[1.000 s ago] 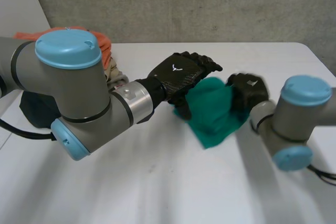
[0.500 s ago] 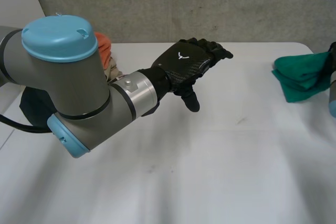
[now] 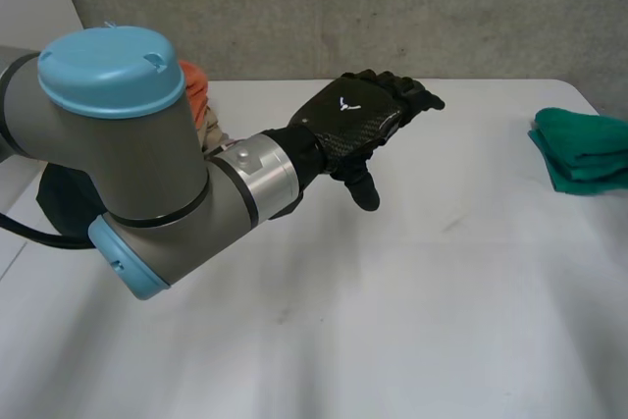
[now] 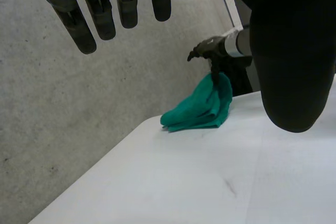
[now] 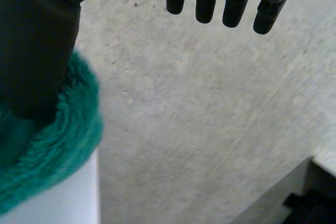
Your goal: Fold the laundry.
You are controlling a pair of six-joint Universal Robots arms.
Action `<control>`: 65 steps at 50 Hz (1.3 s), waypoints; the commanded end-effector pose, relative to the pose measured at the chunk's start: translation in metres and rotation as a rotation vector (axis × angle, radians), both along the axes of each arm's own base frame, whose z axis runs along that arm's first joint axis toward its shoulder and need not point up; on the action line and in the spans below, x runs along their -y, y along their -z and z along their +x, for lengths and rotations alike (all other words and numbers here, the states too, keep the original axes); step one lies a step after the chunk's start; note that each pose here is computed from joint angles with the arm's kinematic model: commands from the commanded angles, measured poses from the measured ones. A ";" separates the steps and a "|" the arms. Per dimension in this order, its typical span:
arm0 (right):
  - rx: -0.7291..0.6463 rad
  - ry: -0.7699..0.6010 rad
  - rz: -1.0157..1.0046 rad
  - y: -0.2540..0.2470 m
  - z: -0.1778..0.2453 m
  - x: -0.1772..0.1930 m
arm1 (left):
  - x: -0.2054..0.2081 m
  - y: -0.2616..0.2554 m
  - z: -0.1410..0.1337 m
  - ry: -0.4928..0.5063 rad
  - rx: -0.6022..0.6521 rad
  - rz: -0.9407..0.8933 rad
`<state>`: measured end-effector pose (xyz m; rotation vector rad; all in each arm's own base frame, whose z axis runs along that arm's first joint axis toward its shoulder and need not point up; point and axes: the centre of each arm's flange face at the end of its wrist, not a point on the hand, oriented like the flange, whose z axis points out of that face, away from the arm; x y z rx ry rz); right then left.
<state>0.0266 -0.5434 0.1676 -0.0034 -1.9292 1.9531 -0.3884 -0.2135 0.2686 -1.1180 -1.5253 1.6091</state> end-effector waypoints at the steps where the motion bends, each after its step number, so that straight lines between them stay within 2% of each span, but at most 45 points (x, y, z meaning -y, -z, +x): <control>1: -0.117 -0.081 -0.144 -0.062 0.020 -0.029 | -0.001 -0.013 0.004 -0.016 -0.021 -0.024; 3: -0.149 -0.196 -0.221 -0.079 0.046 -0.047 | 0.001 -0.018 0.006 -0.037 -0.029 -0.031; 7: -0.199 -0.440 -0.310 -0.090 0.101 -0.085 | 0.012 -0.037 0.017 -0.143 -0.066 -0.071; 10: -0.215 -0.603 -0.299 -0.081 0.135 -0.118 | 0.037 -0.058 0.037 -0.302 -0.111 -0.125; 11: -0.217 -0.639 -0.284 -0.077 0.142 -0.127 | 0.056 -0.068 0.053 -0.404 -0.126 -0.152; 14: -0.233 -0.738 -0.218 -0.070 0.160 -0.160 | 0.090 -0.075 0.083 -0.569 -0.131 -0.182; 15: -0.237 -0.753 -0.201 -0.069 0.163 -0.167 | 0.112 -0.077 0.104 -0.663 -0.127 -0.202; 18: -0.238 -0.777 -0.101 -0.058 0.167 -0.188 | 0.142 -0.073 0.131 -0.758 -0.085 -0.237; 19: -0.237 -0.783 -0.071 -0.054 0.168 -0.192 | 0.165 -0.063 0.148 -0.815 -0.028 -0.260; 24: -0.254 -0.819 0.069 -0.035 0.175 -0.211 | 0.221 -0.020 0.187 -0.912 0.183 -0.329; 27: -0.276 -0.840 0.128 -0.027 0.180 -0.221 | 0.247 0.013 0.198 -0.887 0.279 -0.349; 33: -0.288 -0.839 0.171 -0.016 0.177 -0.224 | 0.280 0.056 0.214 -0.829 0.302 -0.332; 38: -0.280 -0.840 0.200 -0.008 0.176 -0.228 | 0.289 0.069 0.211 -0.808 0.292 -0.340; 42: -0.278 -0.831 0.219 -0.004 0.175 -0.231 | 0.286 0.060 0.195 -0.804 0.210 -0.353; 43: -0.277 -0.823 0.221 -0.003 0.174 -0.231 | 0.281 0.042 0.185 -0.811 0.124 -0.350; 49: -0.284 -0.770 0.220 -0.007 0.169 -0.230 | 0.240 -0.052 0.171 -0.793 -0.189 -0.375; 51: -0.279 -0.760 0.219 -0.008 0.169 -0.230 | 0.210 -0.091 0.157 -0.732 -0.317 -0.394; 54: -0.278 -0.734 0.200 -0.016 0.167 -0.229 | 0.177 -0.120 0.138 -0.648 -0.424 -0.393; 60: -0.220 -0.680 0.151 -0.037 0.164 -0.231 | 0.122 -0.143 0.094 -0.487 -0.531 -0.334; 61: -0.208 -0.676 0.144 -0.040 0.163 -0.231 | 0.109 -0.141 0.080 -0.446 -0.537 -0.313; 65: -0.146 -0.658 0.122 -0.051 0.160 -0.232 | 0.087 -0.118 0.050 -0.373 -0.496 -0.236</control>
